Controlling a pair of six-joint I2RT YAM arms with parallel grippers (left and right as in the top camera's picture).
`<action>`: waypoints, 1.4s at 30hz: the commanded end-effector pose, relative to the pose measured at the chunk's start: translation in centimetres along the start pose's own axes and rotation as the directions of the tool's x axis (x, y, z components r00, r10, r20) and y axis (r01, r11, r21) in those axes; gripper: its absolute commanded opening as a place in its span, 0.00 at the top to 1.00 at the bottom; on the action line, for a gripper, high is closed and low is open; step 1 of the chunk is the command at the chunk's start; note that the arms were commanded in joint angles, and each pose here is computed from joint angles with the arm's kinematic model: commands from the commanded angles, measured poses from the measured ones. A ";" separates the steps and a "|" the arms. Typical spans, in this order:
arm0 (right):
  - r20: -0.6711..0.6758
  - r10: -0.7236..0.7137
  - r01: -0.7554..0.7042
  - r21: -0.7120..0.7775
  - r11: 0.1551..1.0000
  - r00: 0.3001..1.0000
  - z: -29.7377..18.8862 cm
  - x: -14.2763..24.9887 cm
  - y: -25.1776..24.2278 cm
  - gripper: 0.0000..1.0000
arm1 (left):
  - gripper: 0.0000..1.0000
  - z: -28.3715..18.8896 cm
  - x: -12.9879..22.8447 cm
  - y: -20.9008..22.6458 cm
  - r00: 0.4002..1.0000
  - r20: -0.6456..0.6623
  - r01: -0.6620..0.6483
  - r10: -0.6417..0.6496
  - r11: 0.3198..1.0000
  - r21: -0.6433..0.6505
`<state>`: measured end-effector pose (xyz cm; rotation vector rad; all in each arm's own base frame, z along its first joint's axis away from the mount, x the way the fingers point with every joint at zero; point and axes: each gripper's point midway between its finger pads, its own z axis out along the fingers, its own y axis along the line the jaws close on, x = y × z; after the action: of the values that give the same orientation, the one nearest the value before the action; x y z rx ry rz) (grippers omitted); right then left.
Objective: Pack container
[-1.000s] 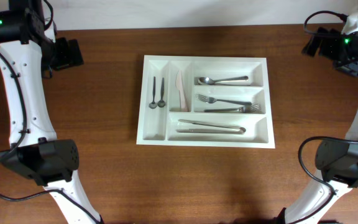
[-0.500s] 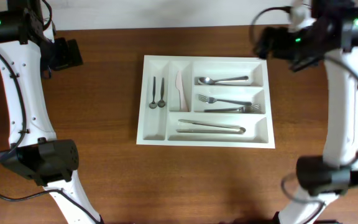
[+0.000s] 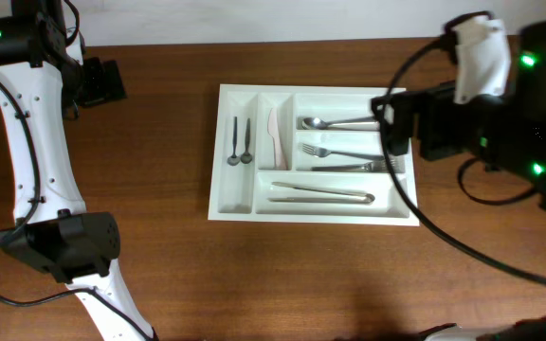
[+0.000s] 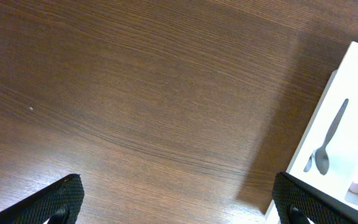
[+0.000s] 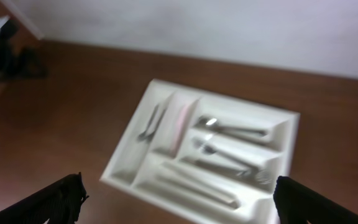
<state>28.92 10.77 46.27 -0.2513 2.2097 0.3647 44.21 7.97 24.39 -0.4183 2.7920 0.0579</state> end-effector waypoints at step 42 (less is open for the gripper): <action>0.346 0.000 -0.092 0.249 0.964 0.938 6.3 25.8 -10.2 0.01 | 0.01 -0.1 0.0 0.5 1.000 0.002 -0.007 0.007 1.000 -0.016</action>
<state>20.93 2.23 20.88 0.0040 1.9146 0.1308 44.16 8.09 24.39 -0.4195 2.7929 0.0682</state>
